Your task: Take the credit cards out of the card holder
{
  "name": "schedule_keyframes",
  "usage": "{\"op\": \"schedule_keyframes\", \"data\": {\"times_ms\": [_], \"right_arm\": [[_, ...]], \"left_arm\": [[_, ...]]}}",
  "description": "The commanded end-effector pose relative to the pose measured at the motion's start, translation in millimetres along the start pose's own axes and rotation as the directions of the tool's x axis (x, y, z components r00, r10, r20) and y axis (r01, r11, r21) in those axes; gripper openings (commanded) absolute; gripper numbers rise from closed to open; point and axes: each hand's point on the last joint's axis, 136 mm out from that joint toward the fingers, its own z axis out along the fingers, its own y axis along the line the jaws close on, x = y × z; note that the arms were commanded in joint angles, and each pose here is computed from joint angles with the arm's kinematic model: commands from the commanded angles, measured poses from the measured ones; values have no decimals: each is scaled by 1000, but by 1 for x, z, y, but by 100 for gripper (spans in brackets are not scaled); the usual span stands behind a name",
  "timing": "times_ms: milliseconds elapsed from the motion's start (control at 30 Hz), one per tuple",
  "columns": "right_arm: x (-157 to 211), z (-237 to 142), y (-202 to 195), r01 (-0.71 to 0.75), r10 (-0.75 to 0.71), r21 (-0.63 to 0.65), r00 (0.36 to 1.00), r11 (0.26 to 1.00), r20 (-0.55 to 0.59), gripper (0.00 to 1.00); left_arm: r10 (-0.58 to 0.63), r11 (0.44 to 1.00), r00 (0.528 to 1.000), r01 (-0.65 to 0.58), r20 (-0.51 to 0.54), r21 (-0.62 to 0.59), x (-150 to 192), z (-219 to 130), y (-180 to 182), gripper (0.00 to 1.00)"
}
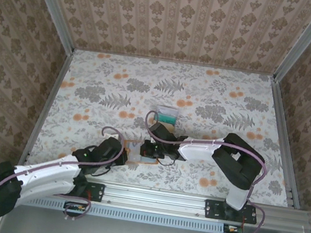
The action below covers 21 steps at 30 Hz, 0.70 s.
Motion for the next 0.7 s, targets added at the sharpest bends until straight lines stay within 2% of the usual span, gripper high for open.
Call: {"op": "schedule_keyframes", "data": {"times_ms": [0,100,167,267,667], "right_arm": [[2,-3,-3,-19,19,0,1000,1000,-5,0],[3,-2,-2,-17,17,-16,1000,1000,-6,2],[3,1,0,-21,20,-26,1000,999,-12,14],[4,6,2,-29,28,-42,999,999,-22,20],[3,19,2,-64,62,-65,998,996,-30,20]], "left_arm": [[-7,997,1000,5,-29,-72,10,1,20,0],[-4,997,999,2,-32,-72,11,1,20,0],[-2,998,999,-1,-35,-68,11,2,19,0],[1,998,999,-4,-38,-67,11,2,18,0],[11,998,998,-14,-56,-61,12,5,13,0]]}}
